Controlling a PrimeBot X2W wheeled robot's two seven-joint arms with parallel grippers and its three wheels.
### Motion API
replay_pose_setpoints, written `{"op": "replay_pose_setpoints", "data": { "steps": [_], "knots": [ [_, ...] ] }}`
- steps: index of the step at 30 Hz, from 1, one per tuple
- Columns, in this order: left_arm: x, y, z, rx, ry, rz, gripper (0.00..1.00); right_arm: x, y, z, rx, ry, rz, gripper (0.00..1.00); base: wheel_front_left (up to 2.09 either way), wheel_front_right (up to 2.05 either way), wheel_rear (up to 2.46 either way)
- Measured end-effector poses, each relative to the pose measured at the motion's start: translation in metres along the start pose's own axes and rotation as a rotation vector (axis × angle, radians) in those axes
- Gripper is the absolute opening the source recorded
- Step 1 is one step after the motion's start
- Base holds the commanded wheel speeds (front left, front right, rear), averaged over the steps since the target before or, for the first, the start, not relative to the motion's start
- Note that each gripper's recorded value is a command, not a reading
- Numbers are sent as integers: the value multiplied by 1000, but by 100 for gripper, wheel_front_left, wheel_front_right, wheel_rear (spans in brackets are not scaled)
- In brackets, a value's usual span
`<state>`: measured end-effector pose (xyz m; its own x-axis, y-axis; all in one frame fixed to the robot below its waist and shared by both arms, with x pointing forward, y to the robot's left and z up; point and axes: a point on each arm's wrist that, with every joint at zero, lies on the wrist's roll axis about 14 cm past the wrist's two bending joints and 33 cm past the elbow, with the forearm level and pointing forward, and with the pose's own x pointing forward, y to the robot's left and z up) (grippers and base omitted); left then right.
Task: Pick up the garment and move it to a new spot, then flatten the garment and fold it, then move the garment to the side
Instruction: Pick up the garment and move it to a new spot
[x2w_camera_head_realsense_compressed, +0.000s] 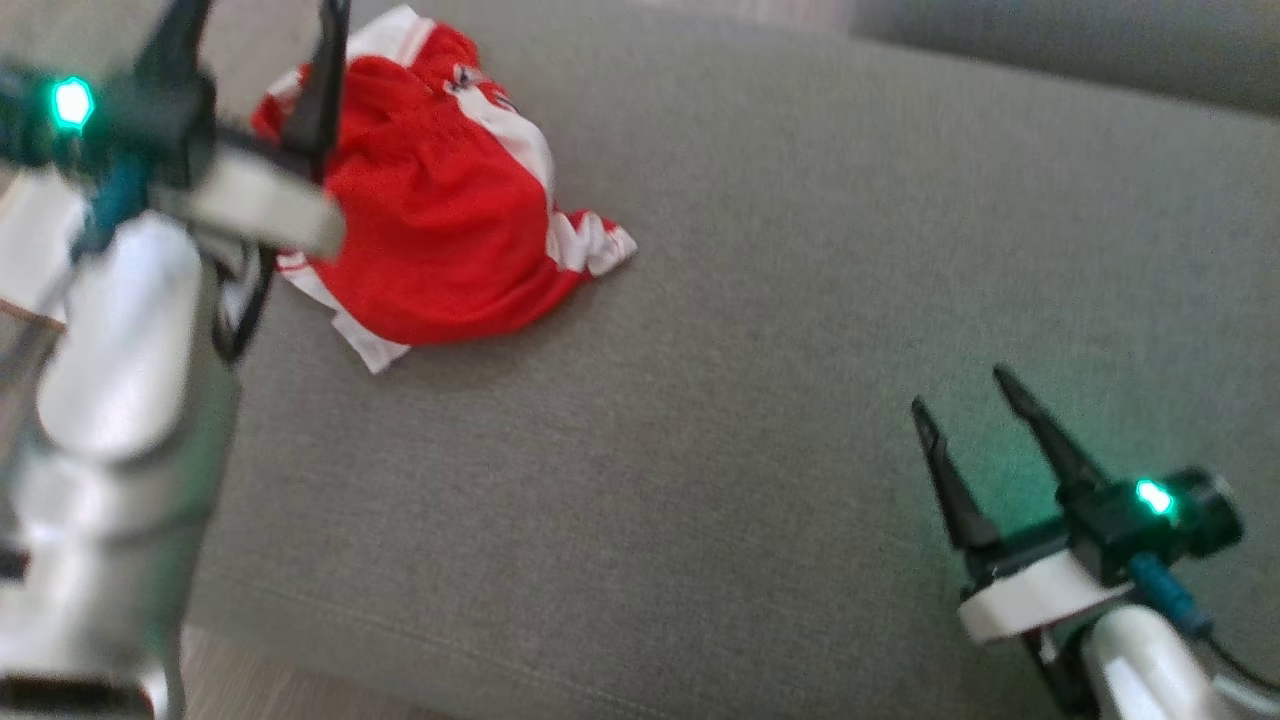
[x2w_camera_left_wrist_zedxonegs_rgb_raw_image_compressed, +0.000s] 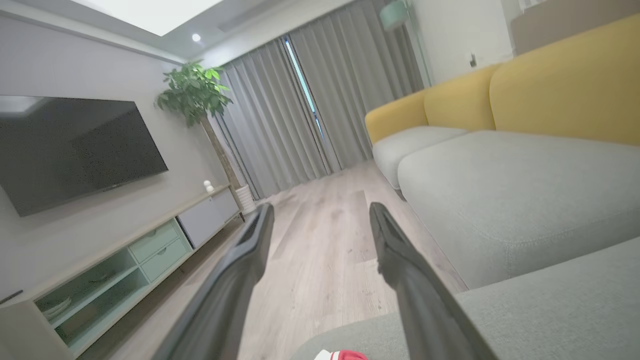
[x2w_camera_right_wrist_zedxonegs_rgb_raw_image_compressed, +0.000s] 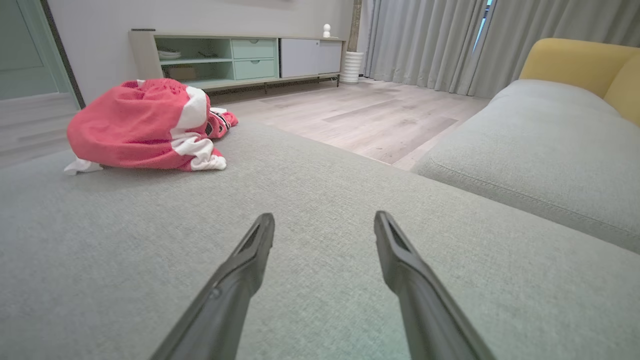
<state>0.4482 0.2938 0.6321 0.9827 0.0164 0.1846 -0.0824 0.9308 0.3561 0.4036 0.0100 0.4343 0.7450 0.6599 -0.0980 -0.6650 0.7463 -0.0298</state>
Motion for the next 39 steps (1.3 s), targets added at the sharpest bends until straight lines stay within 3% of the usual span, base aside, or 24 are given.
{"op": "replay_pose_setpoints", "data": {
  "steps": [7, 13, 18, 22, 23, 25, 32, 39],
  "knots": [
    [64, -39, -82, -73, 419, -120, 100, 8, -39, -36, -53, 62, -5, 100, 0, 0, 0],
    [55, -65, -166, -160, 792, -170, 100, 4, -52, -60, -30, 97, -17, 100, 0, 0, 0],
    [37, -87, -208, -180, 956, -217, 100, 4, -56, -66, -24, 91, -15, 100, 0, 0, 0],
    [23, -81, -231, -161, 1025, -206, 100, 6, -62, -66, -29, 87, -24, 100, 0, 0, 0],
    [24, -81, -232, -158, 1014, -205, 91, 6, -62, -67, -29, 86, -24, 100, 0, 0, 0],
    [27, -82, -230, -148, 975, -209, 0, 7, -62, -67, -28, 86, -24, 100, 0, 0, 0],
    [46, -71, -195, -109, 828, -215, 0, 7, -60, -59, -36, 81, -30, 100, 0, 0, 0],
    [74, -40, -107, -8, 602, -222, 0, 6, -36, -23, -4, 17, -43, 100, 0, 0, 0]
  ]
}}
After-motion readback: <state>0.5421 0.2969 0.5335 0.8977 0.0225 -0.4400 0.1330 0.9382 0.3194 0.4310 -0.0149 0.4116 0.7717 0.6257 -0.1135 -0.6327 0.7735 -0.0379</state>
